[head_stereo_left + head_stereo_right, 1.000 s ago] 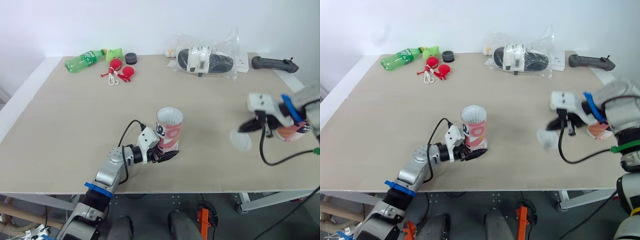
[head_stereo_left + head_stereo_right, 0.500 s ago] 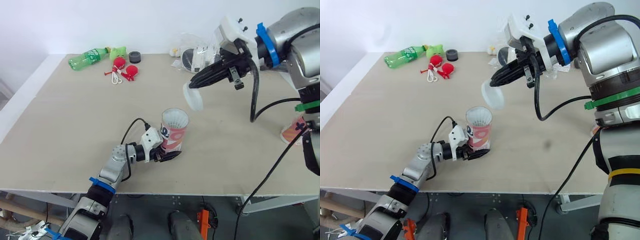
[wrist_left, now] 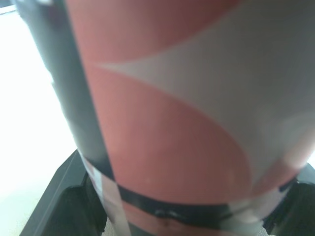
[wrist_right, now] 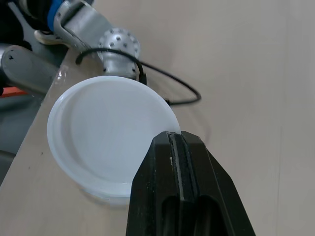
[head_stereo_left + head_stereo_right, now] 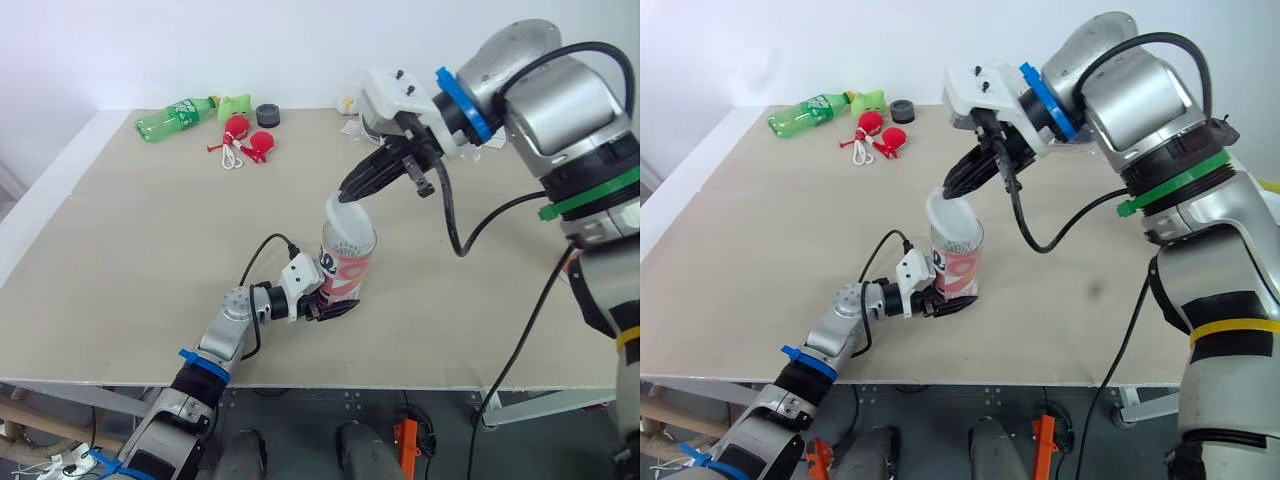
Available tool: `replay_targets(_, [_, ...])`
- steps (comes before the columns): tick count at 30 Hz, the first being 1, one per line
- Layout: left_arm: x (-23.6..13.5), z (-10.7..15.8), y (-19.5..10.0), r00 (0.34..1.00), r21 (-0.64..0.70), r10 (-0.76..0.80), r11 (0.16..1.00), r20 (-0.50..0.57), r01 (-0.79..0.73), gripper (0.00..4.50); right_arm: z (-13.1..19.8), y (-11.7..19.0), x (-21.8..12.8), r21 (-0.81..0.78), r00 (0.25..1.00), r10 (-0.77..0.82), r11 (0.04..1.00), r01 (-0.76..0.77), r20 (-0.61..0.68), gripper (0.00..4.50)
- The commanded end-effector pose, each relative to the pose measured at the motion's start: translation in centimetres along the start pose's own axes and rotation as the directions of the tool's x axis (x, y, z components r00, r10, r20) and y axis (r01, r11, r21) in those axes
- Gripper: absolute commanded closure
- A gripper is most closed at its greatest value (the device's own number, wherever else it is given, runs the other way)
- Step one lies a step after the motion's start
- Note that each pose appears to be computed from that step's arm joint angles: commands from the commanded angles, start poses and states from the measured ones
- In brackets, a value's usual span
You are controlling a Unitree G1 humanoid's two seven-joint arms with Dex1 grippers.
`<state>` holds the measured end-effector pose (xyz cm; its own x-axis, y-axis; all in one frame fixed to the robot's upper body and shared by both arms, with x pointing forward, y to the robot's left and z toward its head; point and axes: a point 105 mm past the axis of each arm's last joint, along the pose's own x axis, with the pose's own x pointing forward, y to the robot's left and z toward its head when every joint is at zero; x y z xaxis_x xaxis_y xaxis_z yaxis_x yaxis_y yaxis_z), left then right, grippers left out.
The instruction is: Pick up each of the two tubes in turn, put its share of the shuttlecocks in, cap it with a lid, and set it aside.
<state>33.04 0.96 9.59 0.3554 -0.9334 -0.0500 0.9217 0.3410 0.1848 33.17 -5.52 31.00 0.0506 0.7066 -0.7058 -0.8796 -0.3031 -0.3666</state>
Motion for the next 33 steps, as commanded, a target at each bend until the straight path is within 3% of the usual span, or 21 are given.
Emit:
replay_targets(1, [-0.3,-1.7,-0.3,0.998,-0.028,0.001,1.000,-0.062,-0.003,1.35,0.8,0.0,-0.4,-0.057,0.999,0.021,0.998,-0.022,-0.025,4.45])
replay_targets(33, [-0.4,-1.9,-0.4,0.998,-0.034,-0.001,0.999,-0.068,-0.001,1.35,-0.5,0.3,-1.0,-0.061,0.994,0.024,0.998,-0.030,-0.104,4.45])
